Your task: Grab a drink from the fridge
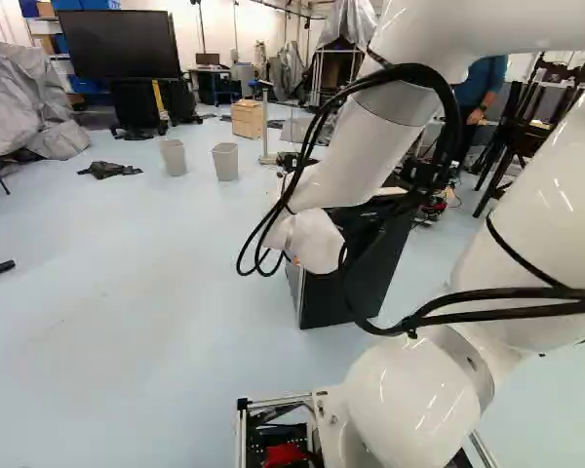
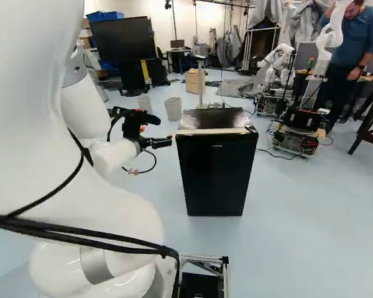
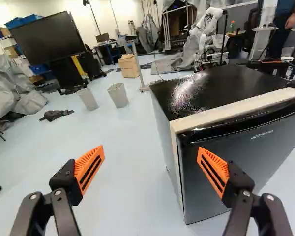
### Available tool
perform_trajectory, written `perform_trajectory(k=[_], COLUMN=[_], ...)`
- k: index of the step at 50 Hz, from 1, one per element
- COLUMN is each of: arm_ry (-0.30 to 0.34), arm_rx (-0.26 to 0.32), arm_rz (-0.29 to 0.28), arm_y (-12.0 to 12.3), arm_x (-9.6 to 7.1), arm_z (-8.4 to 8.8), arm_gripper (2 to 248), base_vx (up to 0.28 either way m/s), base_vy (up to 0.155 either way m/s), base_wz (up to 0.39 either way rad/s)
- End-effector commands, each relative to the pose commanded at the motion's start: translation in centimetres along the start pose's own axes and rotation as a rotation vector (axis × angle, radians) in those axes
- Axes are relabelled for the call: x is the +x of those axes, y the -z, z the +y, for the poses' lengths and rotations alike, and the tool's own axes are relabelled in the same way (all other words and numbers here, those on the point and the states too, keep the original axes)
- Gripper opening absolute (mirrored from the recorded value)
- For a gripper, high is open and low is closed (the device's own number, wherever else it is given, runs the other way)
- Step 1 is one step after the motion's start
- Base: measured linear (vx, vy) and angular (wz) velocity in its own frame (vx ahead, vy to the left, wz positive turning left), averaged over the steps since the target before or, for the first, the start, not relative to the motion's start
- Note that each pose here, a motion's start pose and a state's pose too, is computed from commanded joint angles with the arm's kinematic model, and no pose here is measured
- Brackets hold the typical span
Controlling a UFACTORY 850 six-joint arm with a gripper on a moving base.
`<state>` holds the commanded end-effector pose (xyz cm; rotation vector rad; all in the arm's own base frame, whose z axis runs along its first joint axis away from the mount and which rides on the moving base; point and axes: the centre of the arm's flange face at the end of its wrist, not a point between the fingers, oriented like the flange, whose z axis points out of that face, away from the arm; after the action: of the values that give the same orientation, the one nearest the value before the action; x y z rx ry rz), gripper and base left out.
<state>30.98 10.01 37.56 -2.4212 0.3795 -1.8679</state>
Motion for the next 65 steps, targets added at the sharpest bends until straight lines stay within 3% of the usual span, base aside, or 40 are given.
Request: perform_trajectory(k=[19,65], arm_ry=[-0.018,-0.011], arm_rx=[-0.084,-0.338], arm_rz=[0.011,0.071], arm_y=[-1.2,-2.4], arm_x=[-1.5,-5.4], arm_z=[-1.1,-1.0], arm_gripper=[247,247], base_vx=[0.000,0.000], base_vy=[0.000,0.000], base_wz=[0.000,0.000])
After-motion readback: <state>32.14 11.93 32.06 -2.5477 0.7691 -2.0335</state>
